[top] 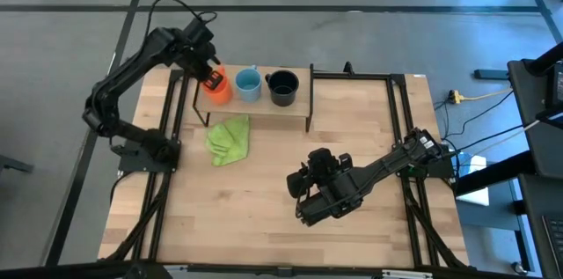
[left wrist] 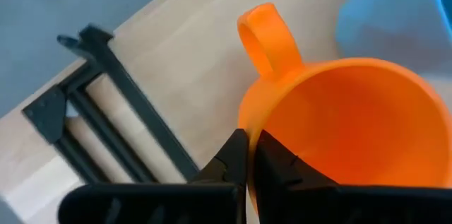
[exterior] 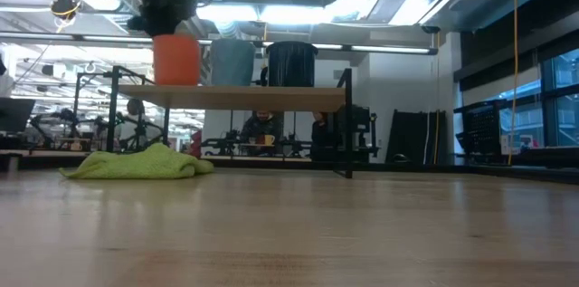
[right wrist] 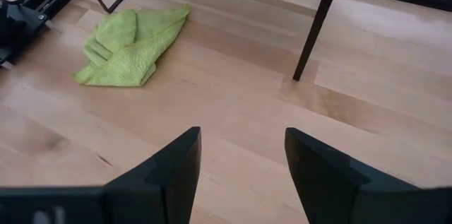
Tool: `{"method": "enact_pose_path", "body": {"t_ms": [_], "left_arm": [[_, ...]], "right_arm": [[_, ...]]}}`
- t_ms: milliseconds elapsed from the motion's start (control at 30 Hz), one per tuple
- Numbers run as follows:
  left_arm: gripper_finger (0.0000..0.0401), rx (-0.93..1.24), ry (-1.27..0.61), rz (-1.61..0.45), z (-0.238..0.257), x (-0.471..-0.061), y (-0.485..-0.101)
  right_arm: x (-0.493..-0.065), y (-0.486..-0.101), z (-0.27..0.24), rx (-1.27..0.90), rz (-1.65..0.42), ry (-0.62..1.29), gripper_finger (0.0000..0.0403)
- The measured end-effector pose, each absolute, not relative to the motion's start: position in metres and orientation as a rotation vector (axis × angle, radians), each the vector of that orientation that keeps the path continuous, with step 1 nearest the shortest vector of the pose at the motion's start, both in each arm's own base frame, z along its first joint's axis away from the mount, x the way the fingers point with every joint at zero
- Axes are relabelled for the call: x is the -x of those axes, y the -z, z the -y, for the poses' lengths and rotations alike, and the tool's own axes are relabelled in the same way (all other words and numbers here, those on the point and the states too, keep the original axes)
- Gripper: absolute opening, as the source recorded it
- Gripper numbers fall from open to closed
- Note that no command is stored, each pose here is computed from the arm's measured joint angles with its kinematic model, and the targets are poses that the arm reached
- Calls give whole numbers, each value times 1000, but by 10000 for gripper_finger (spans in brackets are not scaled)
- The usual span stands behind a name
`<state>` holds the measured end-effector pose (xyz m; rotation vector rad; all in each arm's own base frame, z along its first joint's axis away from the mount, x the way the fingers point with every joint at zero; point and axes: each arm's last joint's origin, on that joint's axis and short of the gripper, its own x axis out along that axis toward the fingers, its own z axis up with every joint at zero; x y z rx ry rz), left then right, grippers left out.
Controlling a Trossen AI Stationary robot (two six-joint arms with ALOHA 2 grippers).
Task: Stack small to large cups/mugs on shelf
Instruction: Put the orange mug on the shelf, then return to Home Position
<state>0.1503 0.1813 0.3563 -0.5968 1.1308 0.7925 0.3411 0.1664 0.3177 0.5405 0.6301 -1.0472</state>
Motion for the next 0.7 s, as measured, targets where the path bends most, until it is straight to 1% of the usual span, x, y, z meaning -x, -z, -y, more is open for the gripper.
{"method": "enact_pose_path", "body": {"t_ms": [267, 400, 533, 700], "left_arm": [[4, 636, -807, -1149, -194, -141, -352], [34, 639, -819, -1132, -192, -139, -354], [62, 646, -797, -1093, -191, -139, -366], [74, 631, -776, -1026, -185, -141, -387]], "right_arm": [[-341, -317, -166, -549, -642, 1047, 207], [-341, -317, -166, -550, -643, 1048, 207], [-341, -317, -166, -550, -643, 1049, 207], [-342, -317, -165, -549, -644, 1052, 207]]}}
